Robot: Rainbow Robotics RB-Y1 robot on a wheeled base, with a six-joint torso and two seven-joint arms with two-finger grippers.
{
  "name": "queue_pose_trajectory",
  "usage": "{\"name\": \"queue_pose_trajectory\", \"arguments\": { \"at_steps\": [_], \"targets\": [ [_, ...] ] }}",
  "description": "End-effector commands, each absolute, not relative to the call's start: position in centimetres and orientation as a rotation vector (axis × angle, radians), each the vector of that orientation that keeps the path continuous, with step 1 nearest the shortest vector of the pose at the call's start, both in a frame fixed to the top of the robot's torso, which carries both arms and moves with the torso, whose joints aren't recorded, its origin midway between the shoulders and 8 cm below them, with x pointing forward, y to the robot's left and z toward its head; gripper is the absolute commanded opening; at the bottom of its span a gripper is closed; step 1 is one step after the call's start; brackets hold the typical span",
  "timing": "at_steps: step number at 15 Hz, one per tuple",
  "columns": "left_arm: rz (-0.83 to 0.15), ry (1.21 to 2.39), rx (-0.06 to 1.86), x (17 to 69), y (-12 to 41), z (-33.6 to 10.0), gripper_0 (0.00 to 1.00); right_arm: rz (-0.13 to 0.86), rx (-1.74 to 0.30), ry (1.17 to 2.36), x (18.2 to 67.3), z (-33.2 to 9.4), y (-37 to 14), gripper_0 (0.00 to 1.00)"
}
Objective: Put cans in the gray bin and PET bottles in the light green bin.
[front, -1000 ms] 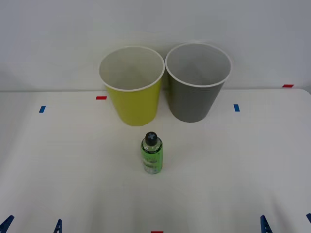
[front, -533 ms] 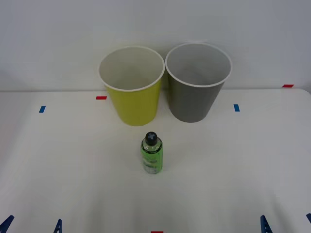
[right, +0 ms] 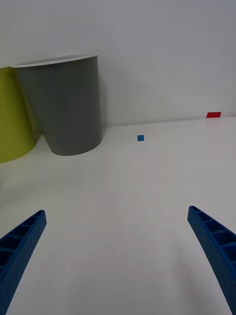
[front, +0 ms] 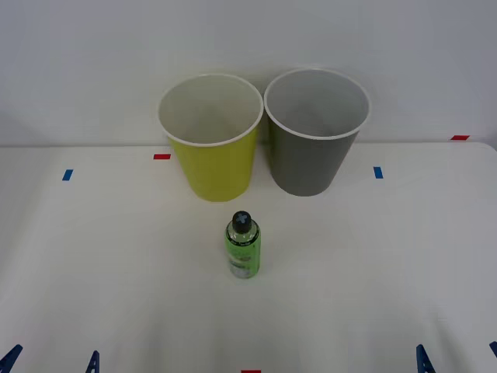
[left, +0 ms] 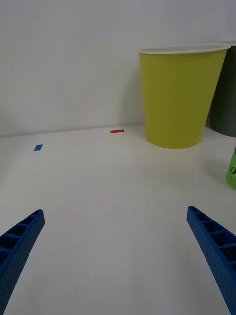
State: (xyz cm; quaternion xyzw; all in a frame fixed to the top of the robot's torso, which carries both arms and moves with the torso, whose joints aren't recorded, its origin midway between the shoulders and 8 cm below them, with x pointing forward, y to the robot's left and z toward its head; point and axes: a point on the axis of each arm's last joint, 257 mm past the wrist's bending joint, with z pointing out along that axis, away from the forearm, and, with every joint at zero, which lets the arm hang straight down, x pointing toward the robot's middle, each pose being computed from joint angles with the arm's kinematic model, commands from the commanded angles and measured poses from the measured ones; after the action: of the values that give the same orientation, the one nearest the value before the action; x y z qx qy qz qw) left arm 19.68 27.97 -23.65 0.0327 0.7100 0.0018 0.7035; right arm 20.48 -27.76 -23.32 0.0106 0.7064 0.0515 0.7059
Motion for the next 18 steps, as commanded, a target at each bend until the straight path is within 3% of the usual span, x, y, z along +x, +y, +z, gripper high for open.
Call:
{"name": "queue_pose_trajectory", "arguments": {
  "at_steps": [1,18],
  "targets": [
    [0.004,1.579,0.073,19.68,27.97,-23.65,1.0,0.115,0.024,1.57,20.48,-23.32,-27.76,1.0],
    [0.004,1.579,0.073,19.68,27.97,-23.65,1.0,0.115,0.024,1.57,20.48,-23.32,-27.76,1.0]
  ]
}}
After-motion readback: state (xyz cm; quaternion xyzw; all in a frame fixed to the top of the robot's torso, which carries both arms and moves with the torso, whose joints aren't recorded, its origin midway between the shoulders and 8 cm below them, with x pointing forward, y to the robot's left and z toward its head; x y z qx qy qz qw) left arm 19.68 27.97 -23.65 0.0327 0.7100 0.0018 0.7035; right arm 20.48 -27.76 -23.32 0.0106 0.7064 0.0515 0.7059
